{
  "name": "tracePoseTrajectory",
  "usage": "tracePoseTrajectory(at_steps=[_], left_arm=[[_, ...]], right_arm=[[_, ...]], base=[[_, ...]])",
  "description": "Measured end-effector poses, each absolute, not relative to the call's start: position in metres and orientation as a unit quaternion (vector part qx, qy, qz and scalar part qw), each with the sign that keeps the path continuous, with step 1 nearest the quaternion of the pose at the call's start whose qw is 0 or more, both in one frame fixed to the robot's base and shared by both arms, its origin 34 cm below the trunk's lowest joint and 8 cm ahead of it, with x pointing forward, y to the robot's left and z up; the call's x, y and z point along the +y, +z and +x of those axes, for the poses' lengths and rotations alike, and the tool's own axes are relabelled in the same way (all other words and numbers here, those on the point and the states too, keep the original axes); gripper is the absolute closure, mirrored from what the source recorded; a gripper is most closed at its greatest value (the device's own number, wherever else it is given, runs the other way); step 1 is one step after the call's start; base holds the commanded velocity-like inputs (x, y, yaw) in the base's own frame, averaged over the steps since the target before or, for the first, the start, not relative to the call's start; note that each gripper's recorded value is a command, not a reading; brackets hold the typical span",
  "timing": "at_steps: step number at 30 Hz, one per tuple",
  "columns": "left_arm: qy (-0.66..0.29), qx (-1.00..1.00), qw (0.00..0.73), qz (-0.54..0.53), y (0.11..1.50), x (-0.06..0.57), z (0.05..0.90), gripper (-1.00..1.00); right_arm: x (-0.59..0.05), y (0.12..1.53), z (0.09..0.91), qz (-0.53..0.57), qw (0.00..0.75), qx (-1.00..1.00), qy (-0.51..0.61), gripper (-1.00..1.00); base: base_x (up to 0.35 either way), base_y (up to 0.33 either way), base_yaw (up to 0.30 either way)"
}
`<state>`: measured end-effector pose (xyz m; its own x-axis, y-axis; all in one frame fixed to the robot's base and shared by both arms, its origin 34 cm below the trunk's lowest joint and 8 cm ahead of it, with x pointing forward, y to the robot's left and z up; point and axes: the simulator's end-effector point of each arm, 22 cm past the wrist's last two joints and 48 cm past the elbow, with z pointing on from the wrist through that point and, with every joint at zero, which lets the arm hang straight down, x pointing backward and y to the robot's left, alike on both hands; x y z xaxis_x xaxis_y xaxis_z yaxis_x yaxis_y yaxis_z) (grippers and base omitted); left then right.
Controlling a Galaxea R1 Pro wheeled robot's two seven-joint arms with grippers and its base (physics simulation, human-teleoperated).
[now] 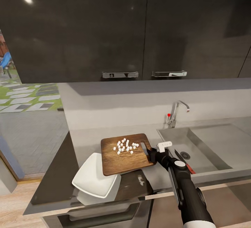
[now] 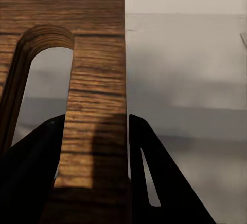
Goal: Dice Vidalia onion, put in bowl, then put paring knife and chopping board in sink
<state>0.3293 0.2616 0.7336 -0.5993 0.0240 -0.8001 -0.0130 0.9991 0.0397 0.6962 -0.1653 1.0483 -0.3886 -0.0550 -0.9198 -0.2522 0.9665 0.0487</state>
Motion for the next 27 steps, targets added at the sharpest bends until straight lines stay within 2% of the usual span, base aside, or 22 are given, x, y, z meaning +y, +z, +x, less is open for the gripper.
tracePoseTrajectory(at_steps=[10, 18, 27], left_arm=[[0.020, 0.894, 0.447, 0.004, 0.7335, 0.2612, 0.3293, -1.00], [0.020, 0.895, 0.447, 0.004, 0.7331, 0.2610, 0.3288, -1.00], [0.021, 0.894, 0.447, 0.004, 0.7332, 0.2613, 0.3289, -1.00]], right_arm=[[-0.1659, 1.0481, 0.6964, -0.092, 0.545, 0.829, 0.087, 1.00], [-0.1652, 1.0480, 0.6963, -0.094, 0.544, 0.829, 0.088, 1.00], [-0.1628, 1.0485, 0.6961, -0.096, 0.545, 0.828, 0.089, 1.00]], base=[[0.000, -0.008, 0.000], [0.000, -0.246, 0.000], [0.008, -0.022, 0.000]])
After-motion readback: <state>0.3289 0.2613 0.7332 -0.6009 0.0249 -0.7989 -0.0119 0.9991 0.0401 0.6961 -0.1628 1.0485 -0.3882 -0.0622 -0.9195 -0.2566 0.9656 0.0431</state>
